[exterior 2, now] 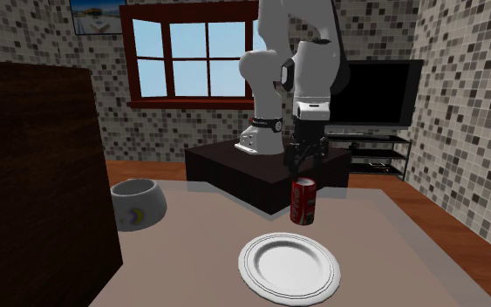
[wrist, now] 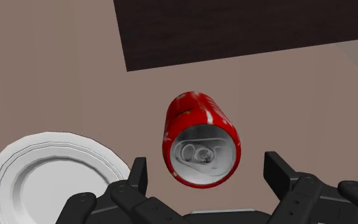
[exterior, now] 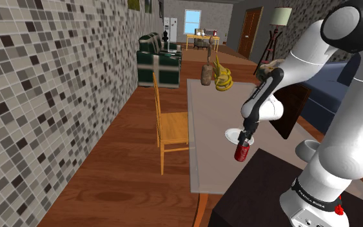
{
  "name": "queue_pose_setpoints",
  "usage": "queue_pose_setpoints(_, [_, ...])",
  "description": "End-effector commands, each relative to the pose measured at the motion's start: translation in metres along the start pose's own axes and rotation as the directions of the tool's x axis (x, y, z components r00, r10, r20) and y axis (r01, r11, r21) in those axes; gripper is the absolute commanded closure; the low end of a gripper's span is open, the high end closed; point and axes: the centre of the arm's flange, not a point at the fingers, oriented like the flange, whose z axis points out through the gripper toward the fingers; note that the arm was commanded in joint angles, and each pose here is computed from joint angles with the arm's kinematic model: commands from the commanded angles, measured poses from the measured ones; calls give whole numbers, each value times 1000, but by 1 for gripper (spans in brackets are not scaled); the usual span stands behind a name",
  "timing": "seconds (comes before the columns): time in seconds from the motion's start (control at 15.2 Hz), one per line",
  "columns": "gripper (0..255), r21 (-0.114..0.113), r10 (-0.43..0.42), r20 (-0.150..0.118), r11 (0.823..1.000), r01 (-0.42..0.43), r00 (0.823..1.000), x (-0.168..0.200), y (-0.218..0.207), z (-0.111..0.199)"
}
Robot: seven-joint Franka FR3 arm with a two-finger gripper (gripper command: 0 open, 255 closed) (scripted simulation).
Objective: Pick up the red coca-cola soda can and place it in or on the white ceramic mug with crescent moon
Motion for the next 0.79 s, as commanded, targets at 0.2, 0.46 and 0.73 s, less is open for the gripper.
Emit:
queue_pose_setpoints(0.2, [0,-1,0,-1,1000,0,1000,1,0,28])
queue_pose_setpoints(0.46, [0,-1,0,-1,1000,0,1000,1,0,36])
queue_pose_setpoints(0.73, [0,-1,0,-1,1000,0,1000,1,0,36])
